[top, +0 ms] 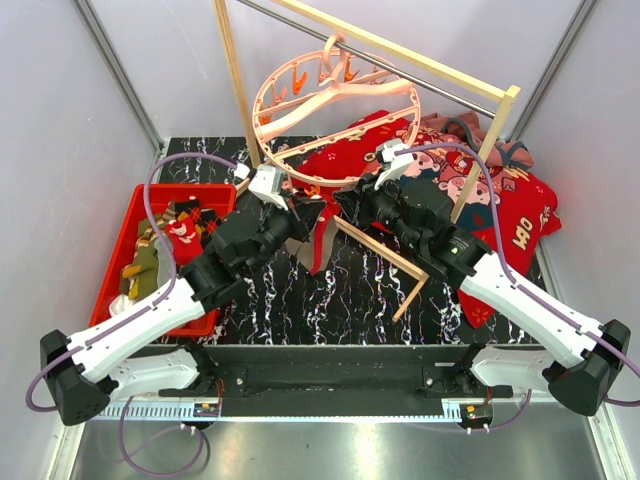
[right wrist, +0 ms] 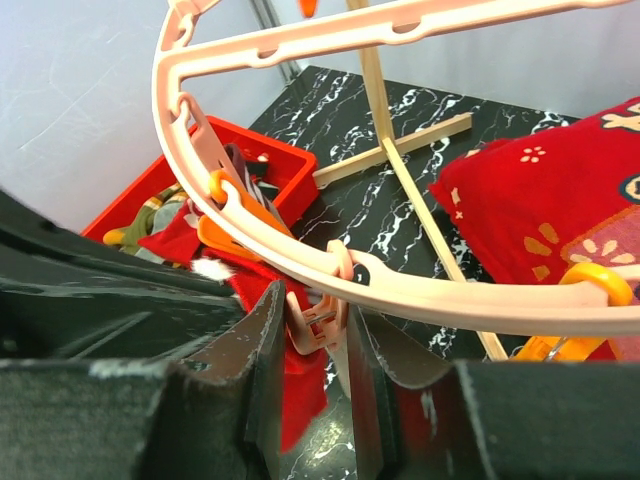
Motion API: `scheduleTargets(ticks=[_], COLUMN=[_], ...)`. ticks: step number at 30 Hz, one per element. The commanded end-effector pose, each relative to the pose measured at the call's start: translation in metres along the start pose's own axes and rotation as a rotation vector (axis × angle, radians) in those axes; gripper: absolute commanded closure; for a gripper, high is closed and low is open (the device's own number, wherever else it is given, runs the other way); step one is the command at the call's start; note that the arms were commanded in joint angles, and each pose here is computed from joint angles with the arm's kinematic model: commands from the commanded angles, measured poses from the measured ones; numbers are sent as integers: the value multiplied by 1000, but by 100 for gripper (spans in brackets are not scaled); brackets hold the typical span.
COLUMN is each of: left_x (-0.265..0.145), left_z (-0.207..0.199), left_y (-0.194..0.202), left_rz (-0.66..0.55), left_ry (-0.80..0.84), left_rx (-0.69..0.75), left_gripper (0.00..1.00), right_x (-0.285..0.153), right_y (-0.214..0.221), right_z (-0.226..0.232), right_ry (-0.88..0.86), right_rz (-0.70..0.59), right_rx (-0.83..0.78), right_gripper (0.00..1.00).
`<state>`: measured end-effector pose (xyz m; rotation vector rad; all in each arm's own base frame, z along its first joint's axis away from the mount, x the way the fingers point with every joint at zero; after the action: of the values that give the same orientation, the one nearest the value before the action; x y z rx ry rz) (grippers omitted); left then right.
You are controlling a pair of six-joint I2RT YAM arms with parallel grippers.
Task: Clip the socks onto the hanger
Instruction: Clamp the sock onto the hanger.
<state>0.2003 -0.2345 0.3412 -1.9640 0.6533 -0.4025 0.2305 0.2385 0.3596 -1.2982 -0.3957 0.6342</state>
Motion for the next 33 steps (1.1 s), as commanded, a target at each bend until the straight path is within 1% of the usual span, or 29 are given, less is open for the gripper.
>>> scheduleTargets(ticks=[1, 6, 8, 9, 10, 13, 14, 16, 17, 20, 23, 27, 28, 33], left_x=[-6, -1, 3, 5, 7, 8, 9, 9, 8, 9, 9, 8, 7, 2], left_z=[-9, -10, -12, -12, -12, -12, -12, -12, -11, -9, -7, -1, 0, 8], left_y=[-20, -16, -11, -10, -8, -7, -6, -7, -7, -6, -5, -6, -6, -9], left_rz=[-107, -100, -83, -81, -75, -73, -71, -74, -74, -75, -75, -82, -82, -94], left_ry=[58, 74, 82, 82, 83, 83, 80, 78, 77, 60, 43, -5, -16, -76], left_rx=[3, 19, 19, 20, 20, 25, 25, 29, 29, 35, 37, 56, 68, 79], left_gripper=[100, 100, 100, 100, 100, 100, 100, 99, 98, 95, 87, 78, 77, 75], right_x=[-1, -1, -1, -2, -2, -4, -4, -6, -7, -13, -25, -43, -46, -65], right_y=[-2, -4, -5, -8, -7, -11, -12, -14, -15, -18, -23, -28, -24, -23], right_z=[-6, -2, 0, 1, 1, 4, 4, 5, 4, 6, 5, 0, -2, -14], right_ry=[44, 12, -4, -6, -13, -28, -31, -37, -35, -45, -45, -23, -13, 63], right_rz=[-14, -13, -14, -21, -18, -28, -32, -37, -40, -54, -69, -80, -67, -91], right_rx=[-15, -5, 0, 4, 8, 17, 18, 21, 20, 24, 18, -20, -31, -88], right_gripper=[100, 100, 93, 88, 78, 57, 47, 37, 30, 19, 13, 12, 12, 12])
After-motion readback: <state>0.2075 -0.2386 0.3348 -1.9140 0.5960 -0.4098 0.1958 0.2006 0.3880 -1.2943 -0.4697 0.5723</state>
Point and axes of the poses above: each gripper's point midway between its finger pads, its own x axis out along the fingers, its own z axis along the line the jaws close on, y = z × x, the point moved 8 cm from there along -x, back along the fingers, and after that the axes turned 3 degrees about -x, right-handed, at the moved point
